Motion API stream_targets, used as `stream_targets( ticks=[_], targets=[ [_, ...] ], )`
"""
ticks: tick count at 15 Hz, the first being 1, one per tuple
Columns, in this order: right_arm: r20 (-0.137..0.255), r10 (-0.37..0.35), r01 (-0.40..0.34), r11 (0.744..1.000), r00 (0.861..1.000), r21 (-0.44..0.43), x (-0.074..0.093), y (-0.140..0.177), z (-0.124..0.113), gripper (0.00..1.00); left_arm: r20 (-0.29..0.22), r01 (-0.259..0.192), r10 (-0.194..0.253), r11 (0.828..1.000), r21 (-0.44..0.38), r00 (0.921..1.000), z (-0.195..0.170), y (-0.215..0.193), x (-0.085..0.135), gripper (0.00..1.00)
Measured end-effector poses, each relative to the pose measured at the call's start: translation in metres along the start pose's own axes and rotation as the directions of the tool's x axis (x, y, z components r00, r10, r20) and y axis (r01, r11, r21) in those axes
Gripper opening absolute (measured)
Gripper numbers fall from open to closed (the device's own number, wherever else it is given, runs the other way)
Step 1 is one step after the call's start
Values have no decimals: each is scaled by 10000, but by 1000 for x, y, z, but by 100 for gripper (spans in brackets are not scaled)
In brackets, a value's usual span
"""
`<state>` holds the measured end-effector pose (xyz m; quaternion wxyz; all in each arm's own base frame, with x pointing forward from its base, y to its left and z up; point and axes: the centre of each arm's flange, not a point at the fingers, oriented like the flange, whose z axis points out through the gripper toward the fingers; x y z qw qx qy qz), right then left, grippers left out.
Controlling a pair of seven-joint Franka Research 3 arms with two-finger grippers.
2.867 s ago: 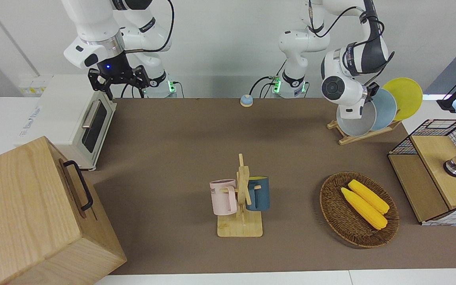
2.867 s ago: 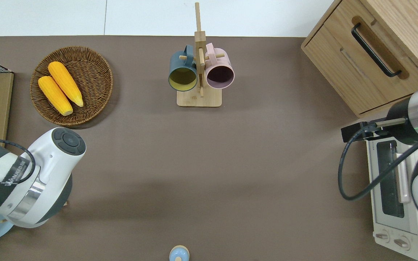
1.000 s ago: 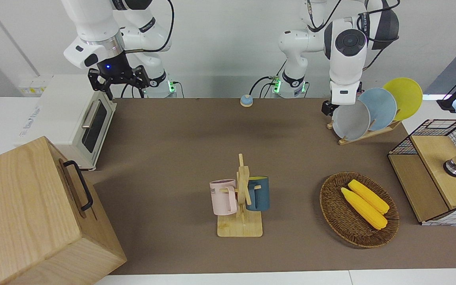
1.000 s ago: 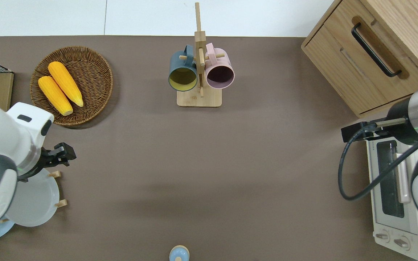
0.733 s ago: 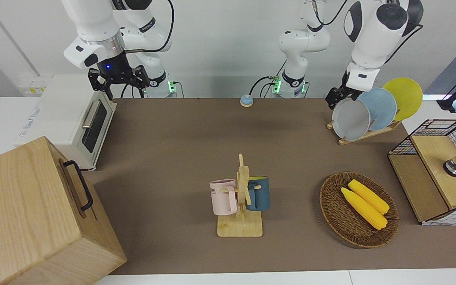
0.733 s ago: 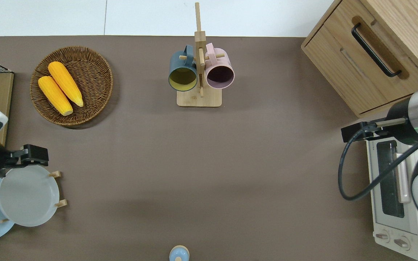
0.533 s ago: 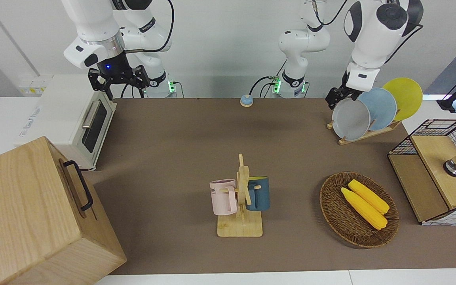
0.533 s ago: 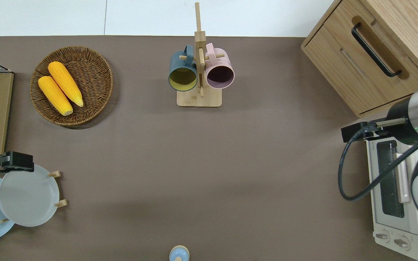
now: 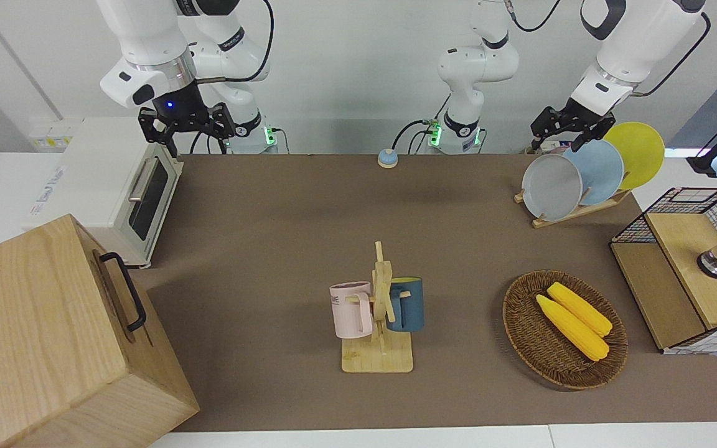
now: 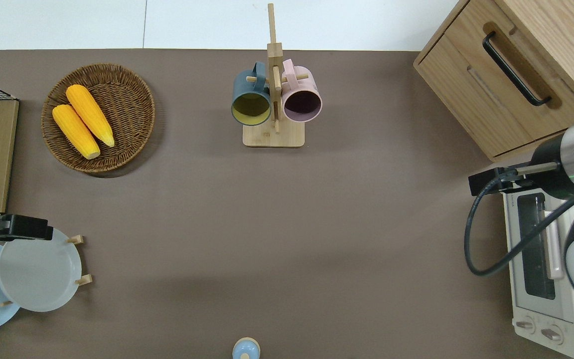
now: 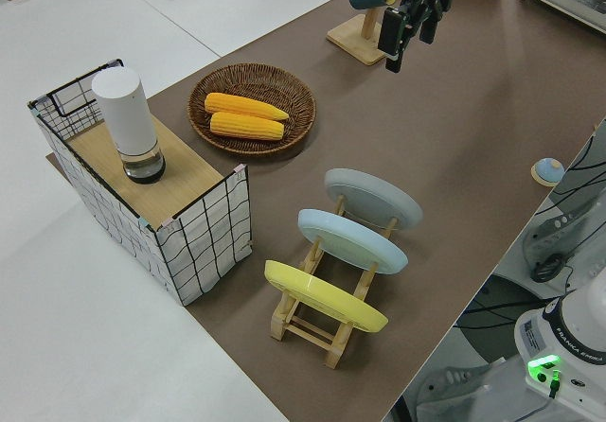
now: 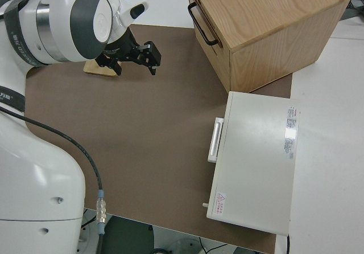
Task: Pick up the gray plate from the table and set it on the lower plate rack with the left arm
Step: 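Open the left gripper and withdraw it from the plate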
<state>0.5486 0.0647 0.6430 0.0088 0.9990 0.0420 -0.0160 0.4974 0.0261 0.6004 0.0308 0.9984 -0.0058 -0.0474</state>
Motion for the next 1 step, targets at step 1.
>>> stream_targets(
  ticks=[1],
  targets=[
    [0,0,0,10000,10000,0,0,0,0,99,16,201,-201,9995,261,9998,0,-2,0,100]
  ],
)
